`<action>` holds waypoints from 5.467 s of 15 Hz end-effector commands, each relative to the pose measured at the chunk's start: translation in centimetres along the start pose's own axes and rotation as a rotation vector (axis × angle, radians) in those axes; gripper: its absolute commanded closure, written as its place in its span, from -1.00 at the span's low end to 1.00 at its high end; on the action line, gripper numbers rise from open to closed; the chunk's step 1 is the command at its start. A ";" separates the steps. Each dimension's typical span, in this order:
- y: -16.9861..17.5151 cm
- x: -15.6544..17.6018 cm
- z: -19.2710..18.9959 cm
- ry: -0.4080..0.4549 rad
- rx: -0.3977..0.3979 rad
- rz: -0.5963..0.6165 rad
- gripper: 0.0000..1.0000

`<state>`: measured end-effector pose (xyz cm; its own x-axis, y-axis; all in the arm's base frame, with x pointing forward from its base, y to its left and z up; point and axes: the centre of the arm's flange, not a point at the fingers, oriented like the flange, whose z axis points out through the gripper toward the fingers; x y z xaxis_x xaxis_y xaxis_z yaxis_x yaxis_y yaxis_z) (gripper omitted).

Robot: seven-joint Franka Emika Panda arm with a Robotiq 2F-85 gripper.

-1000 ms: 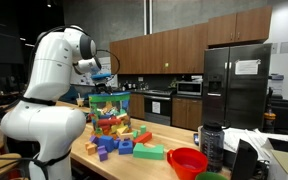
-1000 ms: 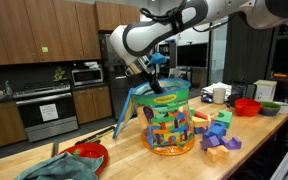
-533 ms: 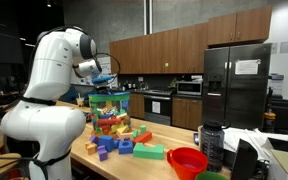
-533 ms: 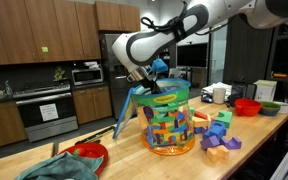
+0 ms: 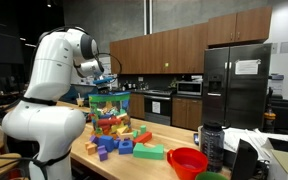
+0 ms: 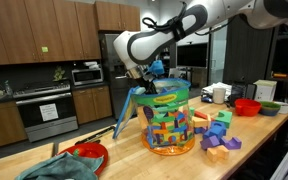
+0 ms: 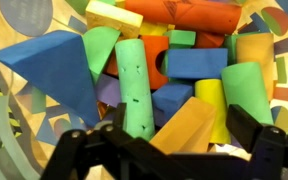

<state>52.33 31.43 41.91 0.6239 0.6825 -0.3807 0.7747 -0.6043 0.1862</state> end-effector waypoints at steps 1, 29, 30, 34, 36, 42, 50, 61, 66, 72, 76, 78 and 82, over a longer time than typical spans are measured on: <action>0.5 -1.1 0.8 0.026 0.021 0.065 -1.00; 0.5 -3.0 6.2 -0.003 -0.107 0.098 -1.00; 0.3 -2.8 6.1 0.016 -0.094 0.105 -1.00; -0.2 -2.7 6.4 0.022 -0.092 0.131 -1.00; 0.0 -2.9 6.4 0.007 -0.088 0.115 -1.00; 0.0 -2.5 6.2 0.005 -0.094 0.106 -1.00; -1.1 -1.6 7.2 0.047 -0.171 0.213 -1.00; -1.6 -1.1 8.1 0.048 -0.175 0.217 -1.00; -2.7 -0.6 8.8 0.061 -0.093 0.171 -1.00; -3.1 -0.1 9.3 0.076 -0.039 0.133 -0.47; -3.0 -0.1 9.4 0.078 -0.038 0.123 -0.07; -3.0 -0.1 9.5 0.076 -0.040 0.120 0.26; -2.6 -0.3 9.3 0.072 -0.048 0.117 0.48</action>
<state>49.45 29.30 34.52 0.7272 0.6265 -0.2805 0.6865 -0.6621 0.3006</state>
